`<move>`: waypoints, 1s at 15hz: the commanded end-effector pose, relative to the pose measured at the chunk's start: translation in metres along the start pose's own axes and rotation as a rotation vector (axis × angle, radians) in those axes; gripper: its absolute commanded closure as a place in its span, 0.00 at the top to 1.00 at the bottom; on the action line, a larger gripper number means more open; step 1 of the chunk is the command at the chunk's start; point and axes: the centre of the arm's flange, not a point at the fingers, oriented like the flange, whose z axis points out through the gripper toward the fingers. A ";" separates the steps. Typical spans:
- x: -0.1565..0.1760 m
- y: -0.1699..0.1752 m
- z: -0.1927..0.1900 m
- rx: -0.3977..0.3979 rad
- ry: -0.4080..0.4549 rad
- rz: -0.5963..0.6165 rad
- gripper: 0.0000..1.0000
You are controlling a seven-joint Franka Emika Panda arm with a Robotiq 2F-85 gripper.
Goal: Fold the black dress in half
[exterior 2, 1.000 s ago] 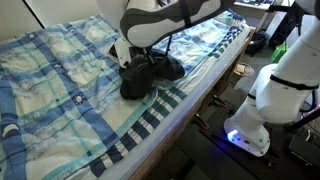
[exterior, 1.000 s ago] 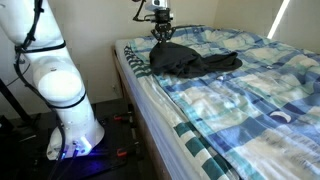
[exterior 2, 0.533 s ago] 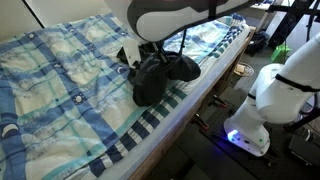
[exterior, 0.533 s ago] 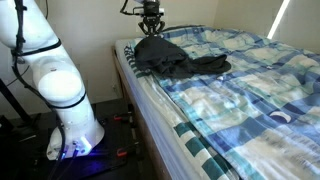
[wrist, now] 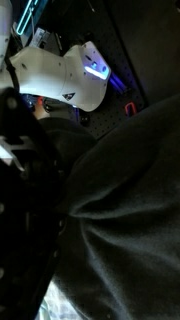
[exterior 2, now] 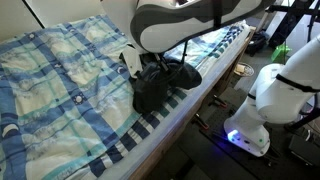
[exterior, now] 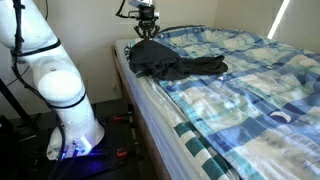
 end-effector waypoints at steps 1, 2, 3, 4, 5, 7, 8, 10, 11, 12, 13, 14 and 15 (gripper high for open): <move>-0.011 -0.008 0.022 -0.028 -0.034 -0.020 0.06; -0.014 -0.010 0.027 -0.033 -0.033 -0.030 0.22; -0.017 -0.012 0.031 -0.041 -0.029 -0.035 0.40; -0.019 -0.013 0.034 -0.045 -0.024 -0.045 0.38; -0.021 -0.014 0.037 -0.051 -0.018 -0.050 0.45; -0.023 -0.015 0.039 -0.062 -0.013 -0.062 0.67; -0.022 -0.015 0.036 -0.060 -0.011 -0.065 0.75; -0.018 -0.012 0.026 -0.036 -0.006 -0.051 0.91; -0.016 -0.010 0.020 -0.021 -0.007 -0.046 0.97; -0.013 -0.008 0.010 0.000 -0.007 -0.036 1.00; -0.010 -0.006 0.002 0.021 -0.007 -0.030 1.00; -0.007 -0.004 -0.008 0.044 -0.012 -0.023 1.00; -0.005 -0.001 -0.018 0.065 -0.022 -0.026 1.00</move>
